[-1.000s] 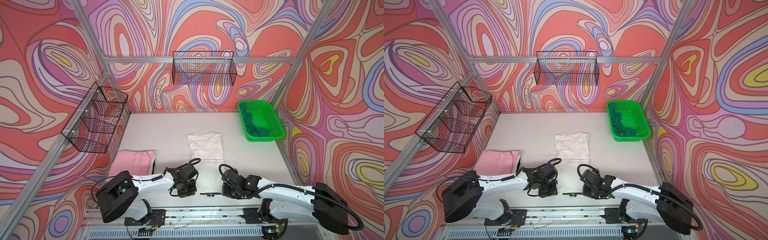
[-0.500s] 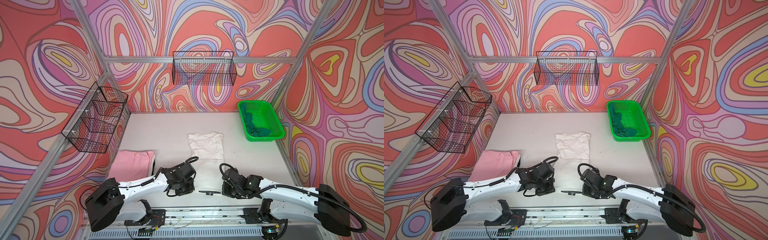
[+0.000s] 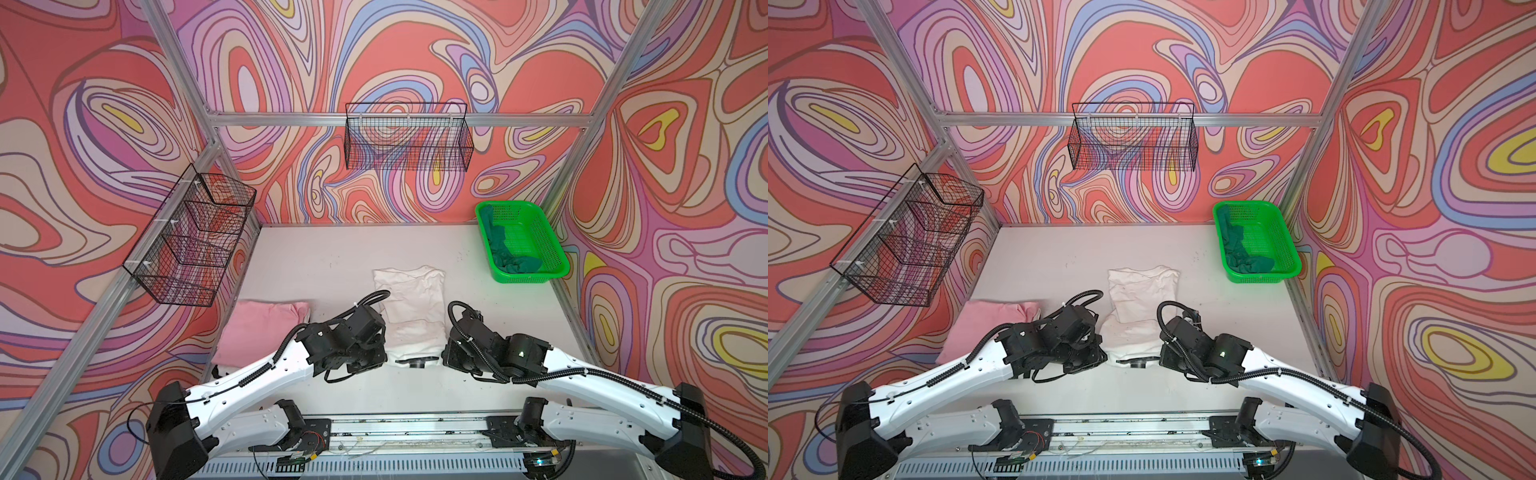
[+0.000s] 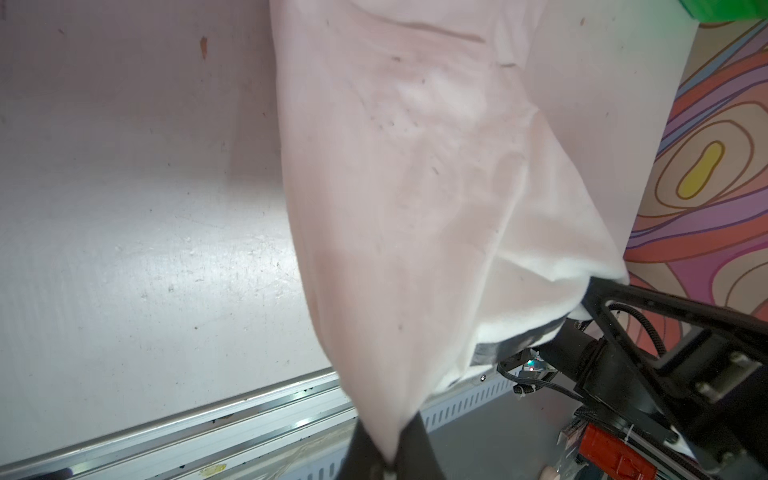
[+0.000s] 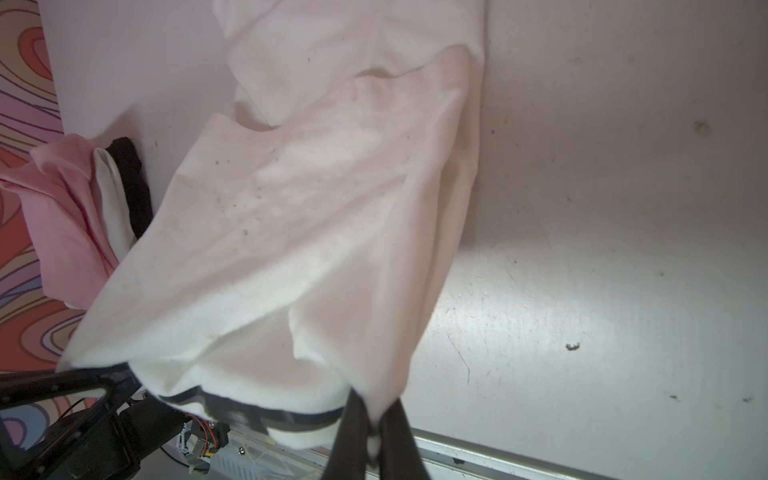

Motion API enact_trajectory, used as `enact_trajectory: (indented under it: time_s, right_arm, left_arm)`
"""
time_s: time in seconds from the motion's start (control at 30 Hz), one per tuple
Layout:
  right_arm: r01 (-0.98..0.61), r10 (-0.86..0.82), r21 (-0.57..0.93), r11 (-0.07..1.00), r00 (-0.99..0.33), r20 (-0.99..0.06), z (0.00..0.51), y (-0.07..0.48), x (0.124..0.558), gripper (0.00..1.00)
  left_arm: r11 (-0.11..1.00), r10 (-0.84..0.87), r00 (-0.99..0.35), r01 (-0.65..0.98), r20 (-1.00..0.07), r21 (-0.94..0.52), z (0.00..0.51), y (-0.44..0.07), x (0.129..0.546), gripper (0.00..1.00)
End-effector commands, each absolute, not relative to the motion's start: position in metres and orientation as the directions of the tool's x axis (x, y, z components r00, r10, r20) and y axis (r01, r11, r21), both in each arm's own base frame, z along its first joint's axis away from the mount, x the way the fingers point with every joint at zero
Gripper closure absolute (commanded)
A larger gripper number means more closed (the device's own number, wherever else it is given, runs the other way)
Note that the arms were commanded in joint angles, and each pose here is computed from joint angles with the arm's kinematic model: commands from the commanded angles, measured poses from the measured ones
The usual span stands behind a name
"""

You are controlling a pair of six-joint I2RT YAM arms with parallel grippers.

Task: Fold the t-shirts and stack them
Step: 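Pinch the white shirt's near edge with both grippers and lift it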

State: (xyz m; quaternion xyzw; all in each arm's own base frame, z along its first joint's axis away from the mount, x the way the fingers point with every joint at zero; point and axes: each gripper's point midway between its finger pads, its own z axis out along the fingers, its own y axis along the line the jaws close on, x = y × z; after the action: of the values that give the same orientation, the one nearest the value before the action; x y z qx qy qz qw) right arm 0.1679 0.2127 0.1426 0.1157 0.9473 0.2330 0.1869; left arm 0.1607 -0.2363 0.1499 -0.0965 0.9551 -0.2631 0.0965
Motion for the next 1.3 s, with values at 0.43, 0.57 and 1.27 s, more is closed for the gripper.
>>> enact_trajectory:
  time_s: [0.43, 0.57, 1.27]
  right_arm:
    - [0.086, 0.344, 0.506, 0.858, -0.828, -0.443, 0.213, 0.203, 0.251, 1.00]
    - [0.092, 0.353, 0.511, 0.855, -0.824, -0.443, 0.214, 0.203, 0.268, 1.00]
    - [0.095, 0.405, 0.591, 0.801, -0.814, -0.417, 0.214, 0.205, 0.371, 1.00]
  left_arm:
    - [0.837, -0.233, -0.958, -0.109, -0.169, -0.536, 0.194, -0.243, 0.227, 1.00]
    - [0.829, -0.220, -0.965, -0.108, -0.142, -0.549, 0.195, -0.253, 0.241, 1.00]
    - [0.778, -0.281, -0.959, -0.200, -0.046, -0.596, 0.181, -0.258, 0.334, 1.00]
